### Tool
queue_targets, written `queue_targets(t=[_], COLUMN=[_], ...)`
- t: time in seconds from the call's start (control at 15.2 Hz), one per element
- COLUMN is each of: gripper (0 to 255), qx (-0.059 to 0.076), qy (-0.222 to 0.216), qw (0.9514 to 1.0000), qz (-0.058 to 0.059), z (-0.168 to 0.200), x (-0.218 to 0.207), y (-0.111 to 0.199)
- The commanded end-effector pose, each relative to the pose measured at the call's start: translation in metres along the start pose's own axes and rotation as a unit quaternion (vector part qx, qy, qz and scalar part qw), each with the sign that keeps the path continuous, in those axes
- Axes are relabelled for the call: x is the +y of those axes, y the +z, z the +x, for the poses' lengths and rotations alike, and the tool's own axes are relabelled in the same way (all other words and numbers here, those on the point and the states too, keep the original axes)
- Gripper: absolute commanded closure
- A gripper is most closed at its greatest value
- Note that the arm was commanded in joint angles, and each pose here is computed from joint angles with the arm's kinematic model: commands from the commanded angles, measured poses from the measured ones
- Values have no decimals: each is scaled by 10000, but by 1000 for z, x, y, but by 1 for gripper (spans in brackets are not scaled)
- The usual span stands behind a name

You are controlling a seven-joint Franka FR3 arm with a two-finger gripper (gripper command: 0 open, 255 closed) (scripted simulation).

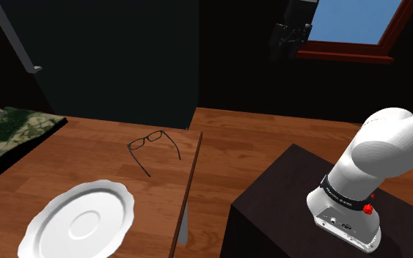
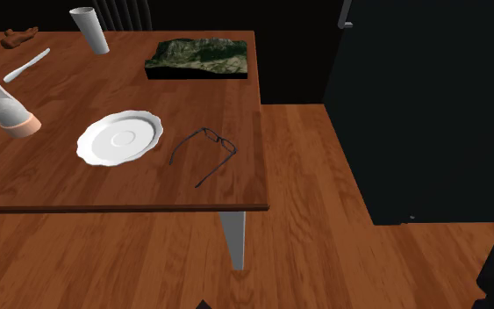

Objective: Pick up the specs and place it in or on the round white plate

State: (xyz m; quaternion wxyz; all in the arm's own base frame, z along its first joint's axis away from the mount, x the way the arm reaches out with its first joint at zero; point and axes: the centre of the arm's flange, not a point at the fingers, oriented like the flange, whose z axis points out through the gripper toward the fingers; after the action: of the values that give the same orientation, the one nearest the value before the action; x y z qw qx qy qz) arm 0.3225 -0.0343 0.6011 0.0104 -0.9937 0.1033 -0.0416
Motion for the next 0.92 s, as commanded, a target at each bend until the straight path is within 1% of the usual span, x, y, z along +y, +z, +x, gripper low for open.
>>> queue_targets(t=[0.0,0.86], gripper=[0,0], qx=[0,-469], qy=[0,-38], qw=[10000,9988], qz=[0,154], z=[0,18], x=[0,-147], y=[0,80])
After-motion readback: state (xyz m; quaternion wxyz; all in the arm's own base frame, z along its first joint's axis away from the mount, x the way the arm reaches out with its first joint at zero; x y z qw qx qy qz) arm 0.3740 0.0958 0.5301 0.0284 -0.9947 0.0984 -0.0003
